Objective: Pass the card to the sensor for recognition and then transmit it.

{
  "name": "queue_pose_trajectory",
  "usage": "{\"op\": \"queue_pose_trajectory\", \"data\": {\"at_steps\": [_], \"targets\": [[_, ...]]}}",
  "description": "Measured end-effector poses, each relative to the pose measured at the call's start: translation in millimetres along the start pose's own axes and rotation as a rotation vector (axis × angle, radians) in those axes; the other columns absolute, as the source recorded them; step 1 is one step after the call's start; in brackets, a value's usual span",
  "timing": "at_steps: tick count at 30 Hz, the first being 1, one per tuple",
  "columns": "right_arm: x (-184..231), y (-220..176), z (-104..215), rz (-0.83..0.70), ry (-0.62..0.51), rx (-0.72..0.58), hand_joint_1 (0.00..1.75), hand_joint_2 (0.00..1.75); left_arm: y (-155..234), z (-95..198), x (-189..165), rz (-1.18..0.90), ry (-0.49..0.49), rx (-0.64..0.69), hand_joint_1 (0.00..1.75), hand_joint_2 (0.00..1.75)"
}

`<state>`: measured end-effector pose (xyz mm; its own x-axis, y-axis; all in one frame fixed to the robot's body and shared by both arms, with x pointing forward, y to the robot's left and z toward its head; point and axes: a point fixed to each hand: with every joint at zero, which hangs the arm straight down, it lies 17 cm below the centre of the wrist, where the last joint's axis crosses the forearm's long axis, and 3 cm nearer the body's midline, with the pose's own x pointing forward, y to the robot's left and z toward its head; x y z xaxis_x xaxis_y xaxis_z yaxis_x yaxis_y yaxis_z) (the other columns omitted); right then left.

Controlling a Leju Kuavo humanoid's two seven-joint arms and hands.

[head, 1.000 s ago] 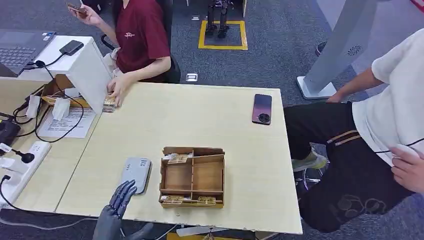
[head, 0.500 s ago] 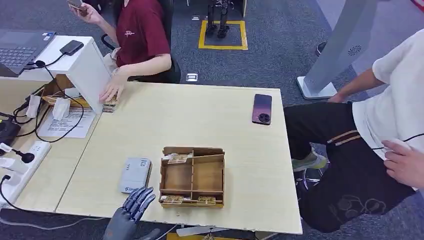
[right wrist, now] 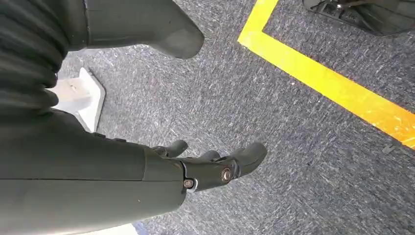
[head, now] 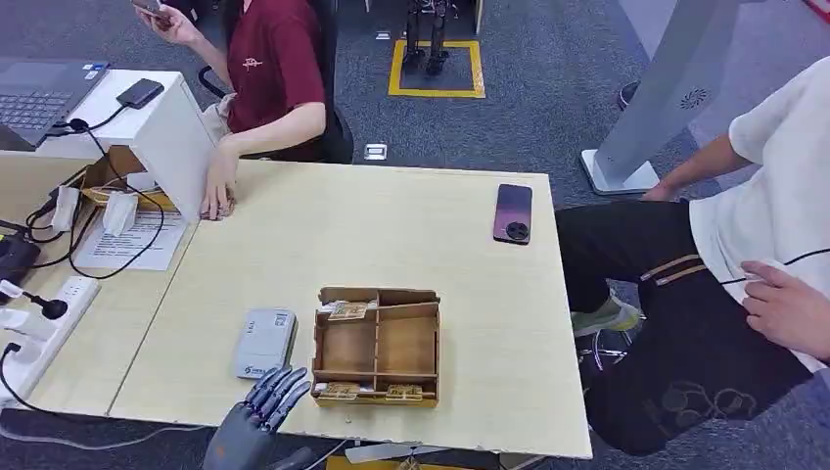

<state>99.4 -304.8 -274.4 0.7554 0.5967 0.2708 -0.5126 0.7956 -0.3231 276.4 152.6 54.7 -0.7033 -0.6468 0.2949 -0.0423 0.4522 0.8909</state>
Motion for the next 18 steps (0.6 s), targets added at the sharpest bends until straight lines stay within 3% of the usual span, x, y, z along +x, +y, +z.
{"op": "queue_pose_trajectory", "data": {"at_steps": [8, 18], "targets": [[2, 1, 0, 0.017, -0.007, 0.003, 0.0, 1.75, -11, -2, 13, -0.057, -0.094, -0.047, 0.0, 1.75], [4, 2, 0, 0.025, -0.011, 0.006, 0.0, 1.75, -13, -5, 18, -0.071, -0.118, -0.052, 0.0, 1.75]]}}
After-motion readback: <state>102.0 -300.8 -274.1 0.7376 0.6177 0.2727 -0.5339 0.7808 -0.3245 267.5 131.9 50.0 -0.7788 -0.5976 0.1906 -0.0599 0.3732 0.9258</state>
